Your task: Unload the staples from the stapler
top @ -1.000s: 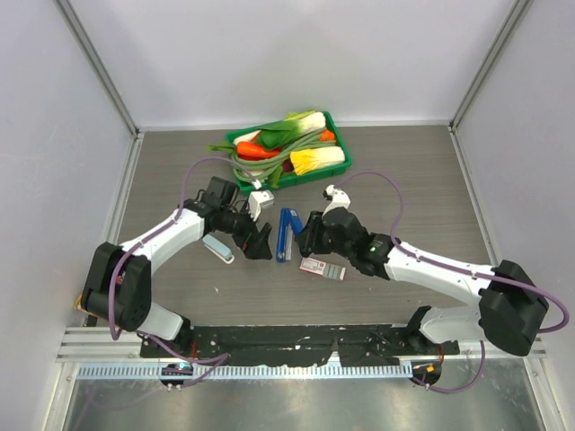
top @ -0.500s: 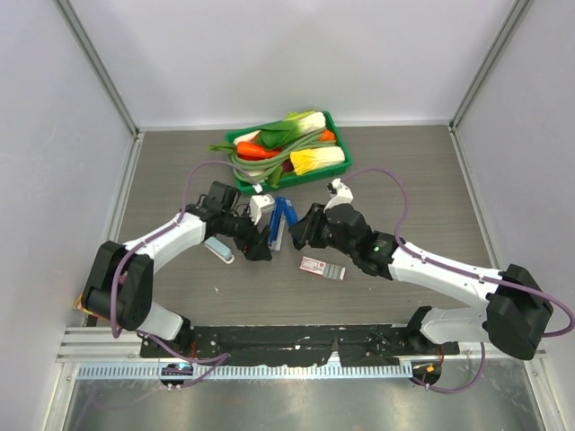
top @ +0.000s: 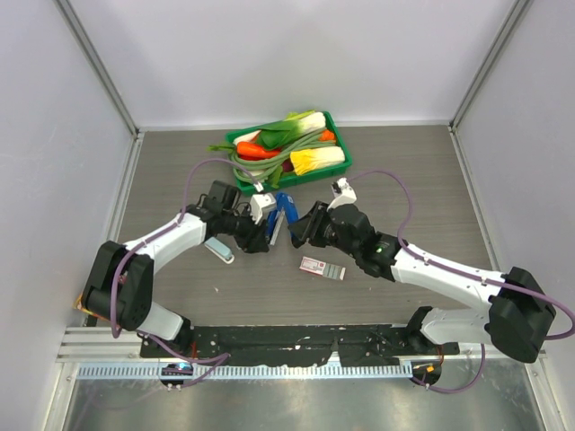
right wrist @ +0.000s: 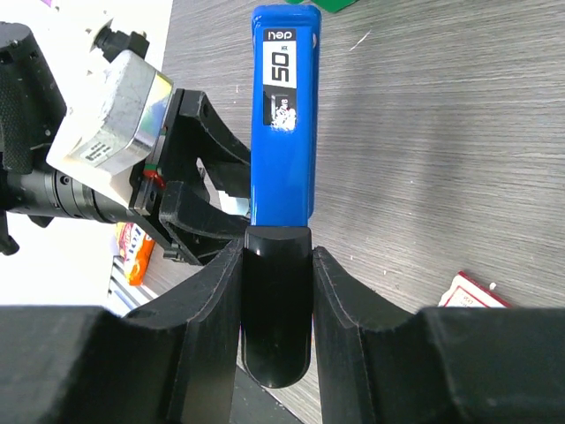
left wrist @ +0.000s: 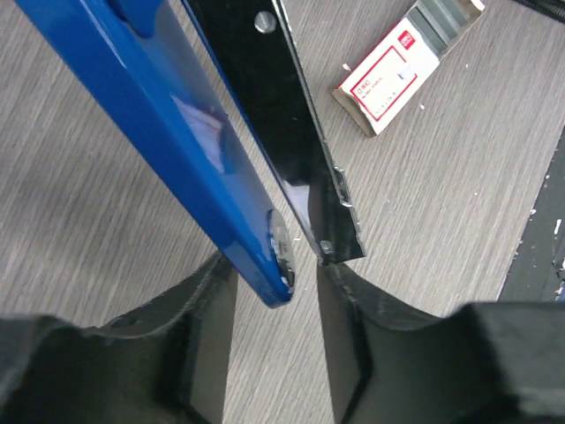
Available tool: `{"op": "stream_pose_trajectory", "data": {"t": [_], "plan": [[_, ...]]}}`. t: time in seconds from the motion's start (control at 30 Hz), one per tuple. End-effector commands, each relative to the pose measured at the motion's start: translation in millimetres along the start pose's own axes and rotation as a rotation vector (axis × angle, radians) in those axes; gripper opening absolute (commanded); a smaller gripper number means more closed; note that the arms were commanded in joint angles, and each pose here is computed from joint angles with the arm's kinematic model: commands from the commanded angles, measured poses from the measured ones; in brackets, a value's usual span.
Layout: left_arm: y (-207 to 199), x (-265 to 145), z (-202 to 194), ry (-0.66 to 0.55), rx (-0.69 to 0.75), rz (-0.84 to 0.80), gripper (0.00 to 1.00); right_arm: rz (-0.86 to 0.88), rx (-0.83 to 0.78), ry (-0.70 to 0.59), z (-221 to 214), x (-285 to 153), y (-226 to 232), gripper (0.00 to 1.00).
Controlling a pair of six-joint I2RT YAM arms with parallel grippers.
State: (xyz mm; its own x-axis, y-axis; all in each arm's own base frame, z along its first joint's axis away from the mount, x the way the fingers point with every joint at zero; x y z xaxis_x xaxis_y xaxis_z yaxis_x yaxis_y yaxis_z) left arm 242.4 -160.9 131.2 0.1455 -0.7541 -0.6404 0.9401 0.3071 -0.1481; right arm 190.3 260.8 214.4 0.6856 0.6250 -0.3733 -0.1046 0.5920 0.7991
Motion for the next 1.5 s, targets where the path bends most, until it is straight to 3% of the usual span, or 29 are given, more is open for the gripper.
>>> {"op": "stream_pose_trajectory", "data": {"t": [0.0,0.23,0.6,1.0,1.33,1.47], "plan": [[9.0,-0.6,9.7,-0.044,0.086,0.072,0.40,0.233,0.087,-0.047,15.4,-11.8,43.5,0.01],[19.5,-5.0,10.1,-0.024,0.176,0.193,0.38,0.208,0.076,0.018,8.0,-8.8,35.5,0.01],[33.5,-1.1,-1.2,0.074,0.525,0.556,0.28,0.189,-0.115,0.202,-8.7,-18.3,16.9,0.01],[40.1,5.6,-0.6,0.058,0.646,0.754,0.23,0.094,-0.250,0.298,-21.0,-38.1,-13.7,0.01],[31.2,24.3,-9.8,0.092,0.802,0.817,0.23,0.021,-0.274,0.327,-29.6,-53.5,-33.5,0.01],[30.0,26.0,-8.0,0.084,0.803,0.833,0.22,0.022,-0.267,0.318,-30.3,-51.5,-33.5,0.01]]}}
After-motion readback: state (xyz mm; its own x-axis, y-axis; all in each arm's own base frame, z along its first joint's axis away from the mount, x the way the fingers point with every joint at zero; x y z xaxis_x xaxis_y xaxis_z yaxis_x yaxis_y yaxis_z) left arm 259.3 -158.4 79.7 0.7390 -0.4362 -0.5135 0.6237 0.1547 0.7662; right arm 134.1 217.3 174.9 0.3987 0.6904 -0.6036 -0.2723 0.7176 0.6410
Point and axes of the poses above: each gripper's point midway between its finger pads, its own x axis out along the fingers, its own y axis along the line the jaws close on, z = x × y, the point moved 8 cm from there along -x, back along the fingers, and after that the axes turned 10 degrees about x, right-handed, at the moved point
